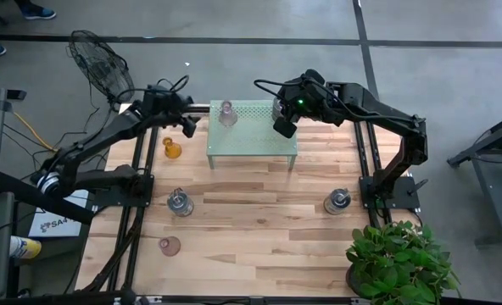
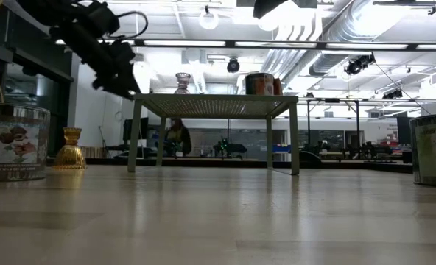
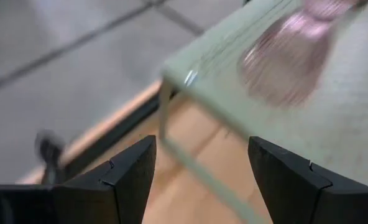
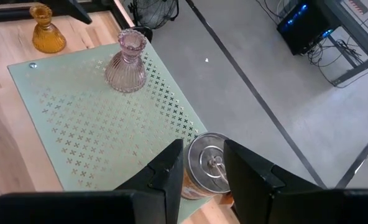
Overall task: Pick & Place candle stick holders
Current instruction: Put the yellow glass candle holder on the shelf
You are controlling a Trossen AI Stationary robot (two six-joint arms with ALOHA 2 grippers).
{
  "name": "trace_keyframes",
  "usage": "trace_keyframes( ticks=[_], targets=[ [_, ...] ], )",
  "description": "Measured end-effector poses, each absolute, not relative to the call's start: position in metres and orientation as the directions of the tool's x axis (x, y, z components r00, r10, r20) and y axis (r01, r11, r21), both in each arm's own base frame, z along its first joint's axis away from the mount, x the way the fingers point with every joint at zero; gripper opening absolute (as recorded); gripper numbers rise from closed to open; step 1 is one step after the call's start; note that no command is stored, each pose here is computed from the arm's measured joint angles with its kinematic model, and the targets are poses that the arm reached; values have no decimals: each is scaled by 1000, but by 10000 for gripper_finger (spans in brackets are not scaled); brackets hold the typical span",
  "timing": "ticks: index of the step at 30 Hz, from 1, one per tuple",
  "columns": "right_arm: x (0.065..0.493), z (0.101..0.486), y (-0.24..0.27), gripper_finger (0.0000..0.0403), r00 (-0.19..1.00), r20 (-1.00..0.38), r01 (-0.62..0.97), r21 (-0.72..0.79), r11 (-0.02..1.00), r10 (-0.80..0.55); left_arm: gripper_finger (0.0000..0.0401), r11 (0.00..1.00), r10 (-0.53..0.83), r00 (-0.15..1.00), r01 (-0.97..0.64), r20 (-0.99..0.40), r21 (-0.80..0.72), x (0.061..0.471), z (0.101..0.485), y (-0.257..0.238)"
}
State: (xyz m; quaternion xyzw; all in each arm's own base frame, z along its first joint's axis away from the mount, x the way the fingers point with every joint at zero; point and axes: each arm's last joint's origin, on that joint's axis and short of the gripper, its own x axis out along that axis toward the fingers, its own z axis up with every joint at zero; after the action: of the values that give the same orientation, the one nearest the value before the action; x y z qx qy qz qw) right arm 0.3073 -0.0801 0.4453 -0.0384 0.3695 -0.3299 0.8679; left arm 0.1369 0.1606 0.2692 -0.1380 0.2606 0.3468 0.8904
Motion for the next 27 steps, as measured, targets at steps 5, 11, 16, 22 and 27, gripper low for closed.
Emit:
trace_keyframes(
  ticks=[5, 11, 16, 22, 27],
  targets=[
    [307, 446, -80, 110, 510, -614, 533, -325, 781, -603, 250, 605, 505, 519, -783, -689, -146, 129, 258, 153],
    [307, 446, -83, 110, 511, -612, 538, -321, 780, -604, 250, 497, 477, 438, -849, -762, -176, 123, 251, 148],
    [307, 446, -83, 110, 510, -612, 533, -326, 780, -605, 250, 399, 495, 342, -906, -799, -140, 118, 259, 146],
    [307, 446, -83, 110, 511, -612, 525, -334, 783, -604, 250, 279, 512, 218, -957, -831, -79, 110, 283, 142],
    [307, 446, -83, 110, 510, -612, 520, -339, 784, -604, 250, 193, 413, 114, -981, -904, -35, 107, 284, 139]
  ],
)
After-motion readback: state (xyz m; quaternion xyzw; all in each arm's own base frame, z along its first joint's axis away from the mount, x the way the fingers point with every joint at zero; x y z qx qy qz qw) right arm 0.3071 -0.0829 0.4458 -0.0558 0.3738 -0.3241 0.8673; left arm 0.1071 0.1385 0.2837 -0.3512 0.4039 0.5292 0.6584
